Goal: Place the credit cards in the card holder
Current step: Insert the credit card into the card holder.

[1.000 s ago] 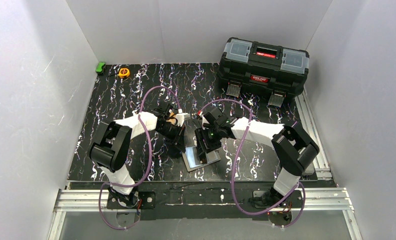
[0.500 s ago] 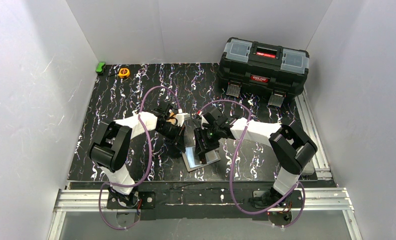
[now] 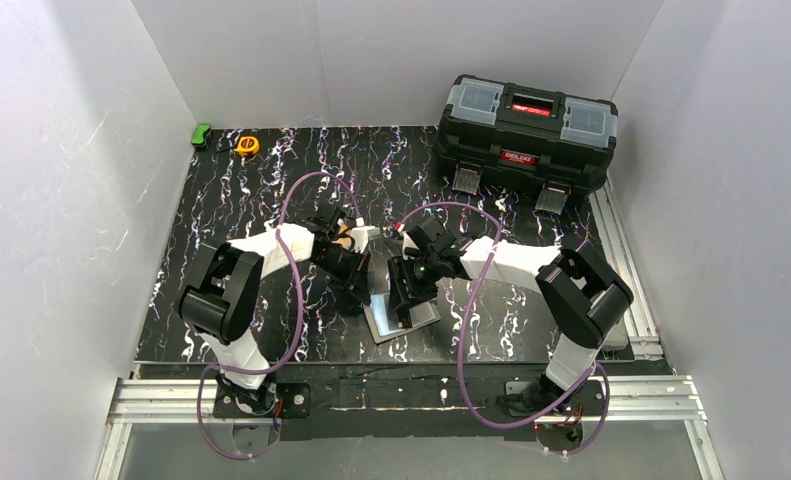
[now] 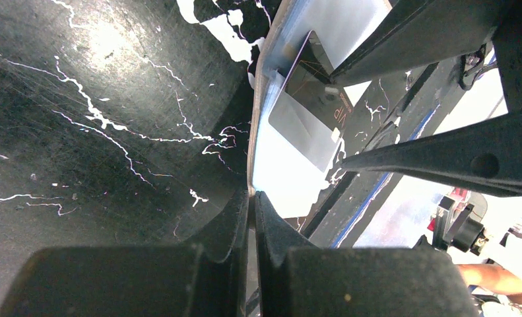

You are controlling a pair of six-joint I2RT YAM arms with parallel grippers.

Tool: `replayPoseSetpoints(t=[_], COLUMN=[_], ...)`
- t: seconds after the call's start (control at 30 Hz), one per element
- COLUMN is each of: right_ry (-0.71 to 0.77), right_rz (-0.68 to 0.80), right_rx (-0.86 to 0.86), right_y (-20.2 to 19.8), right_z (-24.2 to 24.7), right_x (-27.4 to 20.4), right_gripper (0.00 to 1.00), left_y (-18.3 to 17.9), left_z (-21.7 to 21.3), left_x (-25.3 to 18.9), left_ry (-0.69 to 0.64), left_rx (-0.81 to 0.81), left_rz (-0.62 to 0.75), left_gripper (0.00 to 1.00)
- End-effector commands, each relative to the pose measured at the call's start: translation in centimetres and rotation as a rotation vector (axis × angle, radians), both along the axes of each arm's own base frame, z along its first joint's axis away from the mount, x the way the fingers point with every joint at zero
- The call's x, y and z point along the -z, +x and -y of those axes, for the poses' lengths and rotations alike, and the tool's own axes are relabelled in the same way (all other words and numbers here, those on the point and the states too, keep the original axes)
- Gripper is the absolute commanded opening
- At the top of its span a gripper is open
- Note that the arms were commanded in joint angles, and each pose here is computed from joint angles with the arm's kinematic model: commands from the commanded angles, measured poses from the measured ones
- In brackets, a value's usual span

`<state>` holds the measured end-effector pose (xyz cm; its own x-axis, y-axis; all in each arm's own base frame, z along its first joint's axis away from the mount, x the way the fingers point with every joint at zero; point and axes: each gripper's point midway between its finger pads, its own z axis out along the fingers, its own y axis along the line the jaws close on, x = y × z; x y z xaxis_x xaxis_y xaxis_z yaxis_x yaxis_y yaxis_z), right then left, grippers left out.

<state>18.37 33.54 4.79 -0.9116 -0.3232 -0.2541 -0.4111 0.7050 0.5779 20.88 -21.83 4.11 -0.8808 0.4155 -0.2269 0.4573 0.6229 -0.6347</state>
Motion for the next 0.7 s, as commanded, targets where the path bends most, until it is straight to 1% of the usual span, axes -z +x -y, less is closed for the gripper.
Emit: replayPoseSetpoints(t=[0.0,0.4,0.67], right_ry=[-0.001,-0.014,0.043], right_rz=[0.019,0.006,-0.025], right_rx=[0.008,0.006,0.018], right_y=[-0.2,0.1,0.3], right_z=[1.2,1.1,-0.3], right_x=[-1.0,0.2,0.3], right_gripper=[0.59,0.59,0.59], left_y=[0.0,-0.1,-0.1], left_z=[0.1,0.1,0.1], left_x=[-1.7,-1.8,-1.7], left_ry=[-0.032,-0.036,-0.037], left_rx=[0.011,0.012,0.014], left_rz=[0.042,0.041,0.034], left_gripper=[0.0,0.0,0.0])
